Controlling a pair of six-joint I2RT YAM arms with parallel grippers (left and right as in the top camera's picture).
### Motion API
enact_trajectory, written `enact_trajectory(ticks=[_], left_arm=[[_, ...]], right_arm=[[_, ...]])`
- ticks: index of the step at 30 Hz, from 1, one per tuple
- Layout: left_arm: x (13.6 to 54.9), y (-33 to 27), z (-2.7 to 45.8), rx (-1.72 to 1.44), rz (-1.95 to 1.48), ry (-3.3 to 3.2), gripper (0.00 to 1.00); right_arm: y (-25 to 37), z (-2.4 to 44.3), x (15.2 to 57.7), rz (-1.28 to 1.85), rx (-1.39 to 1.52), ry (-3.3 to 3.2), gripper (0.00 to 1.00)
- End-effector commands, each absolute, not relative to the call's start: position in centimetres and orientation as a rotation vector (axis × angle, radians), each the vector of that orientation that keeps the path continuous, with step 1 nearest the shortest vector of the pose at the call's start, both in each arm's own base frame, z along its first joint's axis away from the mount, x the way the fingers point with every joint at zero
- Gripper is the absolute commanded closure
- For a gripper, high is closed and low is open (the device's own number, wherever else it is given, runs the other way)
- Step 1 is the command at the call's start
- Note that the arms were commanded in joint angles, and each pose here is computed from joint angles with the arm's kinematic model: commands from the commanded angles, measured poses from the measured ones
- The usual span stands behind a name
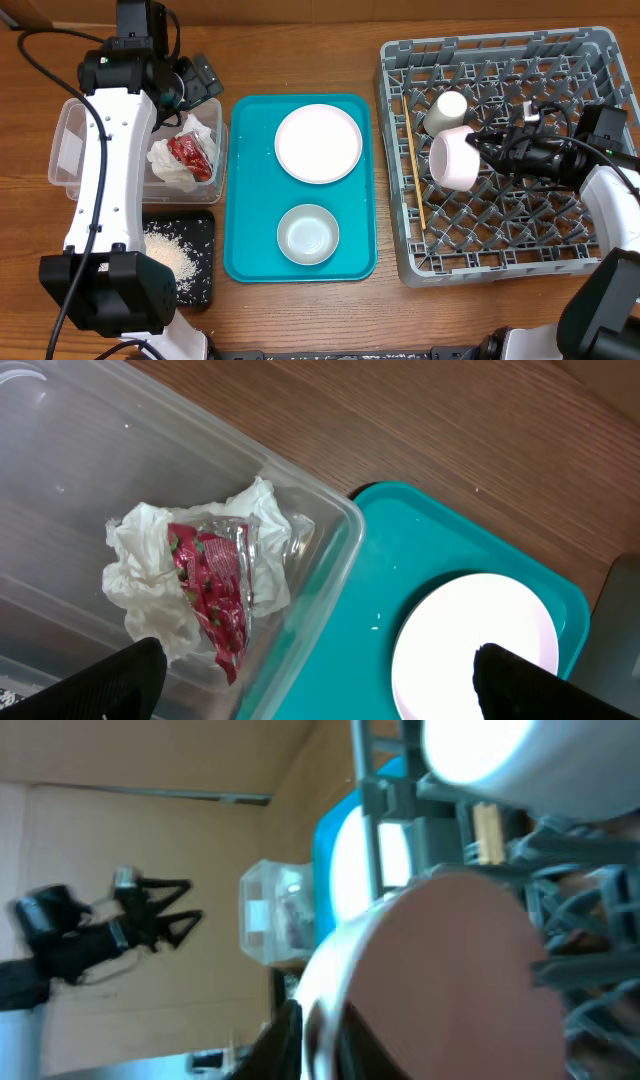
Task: Sort waste into correct bins and load items into the dishwasher
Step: 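Set the pink bowl upside down in the rack and open the right gripper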
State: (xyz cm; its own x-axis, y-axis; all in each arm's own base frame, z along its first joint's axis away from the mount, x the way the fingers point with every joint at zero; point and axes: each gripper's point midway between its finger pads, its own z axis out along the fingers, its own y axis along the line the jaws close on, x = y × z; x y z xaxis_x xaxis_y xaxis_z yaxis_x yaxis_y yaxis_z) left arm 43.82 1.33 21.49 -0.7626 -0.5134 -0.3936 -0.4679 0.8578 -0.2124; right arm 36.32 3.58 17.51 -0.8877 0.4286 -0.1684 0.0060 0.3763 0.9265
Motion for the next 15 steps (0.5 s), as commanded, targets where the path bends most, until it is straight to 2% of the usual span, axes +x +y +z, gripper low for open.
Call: enact_trajectory(ticks=[1,4,9,15], left_arm=[[44.0,1.0,22.6,-0.69,-0.152,2.564,0.0],[44.0,1.0,22.6,-0.69,-0.152,2.564,0.0],[44.0,1.0,22.6,-0.69,-0.152,2.564,0.0],[44.0,1.0,22.6,-0.69,-0.153,2.563,0.0]], right_arm=[[2.7,16.2,36.7,1.393,0.406,2.311,0.77],[2.5,16.1,37.0,1.366,0.397,2.308,0.55],[2.1,16.0,37.5,1.33,0.404,2.304,0.34],[-0.7,14.1,38.7,1.068,0.525,2.378,0.3]])
